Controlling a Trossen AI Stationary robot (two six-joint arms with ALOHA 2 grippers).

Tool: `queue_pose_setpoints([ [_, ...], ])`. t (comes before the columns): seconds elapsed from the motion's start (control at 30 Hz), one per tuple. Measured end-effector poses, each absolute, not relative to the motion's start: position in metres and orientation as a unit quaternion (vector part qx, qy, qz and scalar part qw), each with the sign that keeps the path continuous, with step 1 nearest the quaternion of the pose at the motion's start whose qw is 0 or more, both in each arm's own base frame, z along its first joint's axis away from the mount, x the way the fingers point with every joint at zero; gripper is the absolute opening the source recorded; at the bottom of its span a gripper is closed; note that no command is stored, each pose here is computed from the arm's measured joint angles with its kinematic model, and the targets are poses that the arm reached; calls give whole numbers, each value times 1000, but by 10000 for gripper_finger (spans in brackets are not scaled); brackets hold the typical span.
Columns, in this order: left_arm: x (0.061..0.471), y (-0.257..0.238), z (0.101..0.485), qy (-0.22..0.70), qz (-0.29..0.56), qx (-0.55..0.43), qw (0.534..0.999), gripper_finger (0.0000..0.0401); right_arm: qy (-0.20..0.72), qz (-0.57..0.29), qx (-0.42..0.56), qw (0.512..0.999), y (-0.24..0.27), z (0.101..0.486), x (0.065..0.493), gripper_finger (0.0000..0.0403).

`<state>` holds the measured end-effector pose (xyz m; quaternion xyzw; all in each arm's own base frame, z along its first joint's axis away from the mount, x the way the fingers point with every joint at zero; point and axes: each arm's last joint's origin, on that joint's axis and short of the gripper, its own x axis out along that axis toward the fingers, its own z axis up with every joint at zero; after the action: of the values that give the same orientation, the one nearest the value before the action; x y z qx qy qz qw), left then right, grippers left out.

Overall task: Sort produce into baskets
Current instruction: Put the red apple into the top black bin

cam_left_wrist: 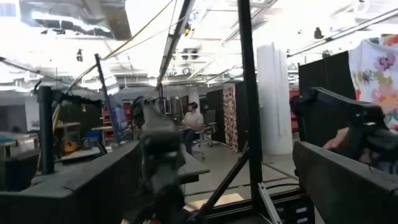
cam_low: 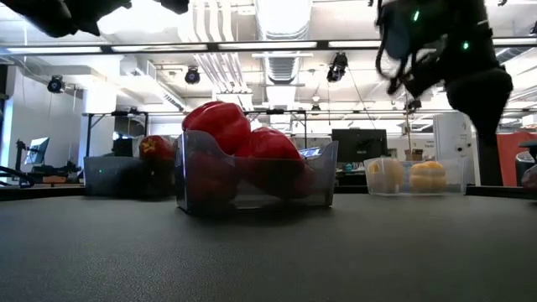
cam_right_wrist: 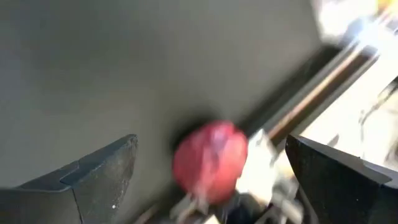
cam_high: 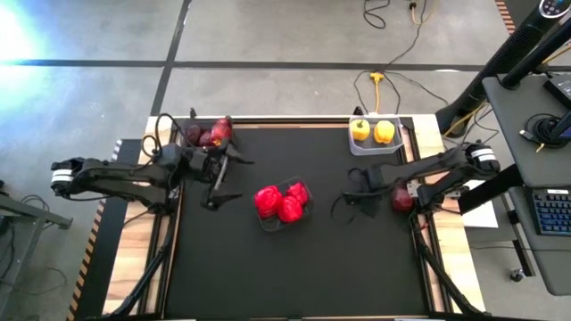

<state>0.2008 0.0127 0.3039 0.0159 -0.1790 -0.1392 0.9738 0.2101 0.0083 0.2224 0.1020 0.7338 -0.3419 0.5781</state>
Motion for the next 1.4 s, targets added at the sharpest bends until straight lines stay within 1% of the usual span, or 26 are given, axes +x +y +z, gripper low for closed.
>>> queue_pose_setpoints([
  [0.1, 204, 12, 304, -180, -144, 36, 972, 396, 778, -327, 150, 515, -8, 212, 203, 400],
  [0.2, 213, 13, 296, -160, -143, 41, 976, 396, 806, -298, 198, 471, -28, 199, 199, 400],
  [0.27, 219, 13, 291, -146, -144, 34, 978, 396, 819, -298, 224, 437, -41, 190, 194, 400],
  [0.43, 230, 14, 281, -135, -142, 45, 979, 396, 842, -284, 266, 375, -69, 170, 188, 400],
  [0.53, 236, 15, 279, -131, -141, 55, 980, 396, 853, -261, 305, 332, -80, 155, 186, 400],
  [0.67, 242, 16, 282, -131, -143, 54, 980, 396, 868, -227, 353, 267, -89, 133, 180, 400],
  [0.73, 244, 16, 281, -126, -145, 53, 980, 396, 875, -213, 359, 246, -89, 121, 177, 400],
  [0.87, 243, 15, 283, -127, -146, 46, 980, 396, 885, -198, 354, 228, -88, 104, 175, 400],
  [1.0, 235, 15, 287, -138, -147, 45, 979, 396, 889, -203, 334, 238, -86, 99, 179, 400],
  [1.03, 233, 14, 289, -140, -146, 46, 978, 396, 887, -204, 331, 247, -86, 99, 180, 400],
  [1.13, 230, 15, 291, -140, -126, 43, 981, 396, 871, -204, 328, 304, -85, 94, 187, 393],
  [1.17, 229, 15, 291, -135, -113, 40, 984, 396, 867, -197, 330, 319, -85, 93, 189, 387],
  [1.27, 229, 18, 289, -122, -70, 36, 989, 396, 860, -188, 340, 332, -83, 91, 192, 360],
  [1.33, 229, 19, 289, -118, -60, 37, 991, 396, 863, -187, 331, 332, -80, 92, 194, 335],
  [1.4, 229, 19, 289, -119, -59, 38, 990, 396, 873, -192, 317, 317, -78, 96, 194, 309],
])
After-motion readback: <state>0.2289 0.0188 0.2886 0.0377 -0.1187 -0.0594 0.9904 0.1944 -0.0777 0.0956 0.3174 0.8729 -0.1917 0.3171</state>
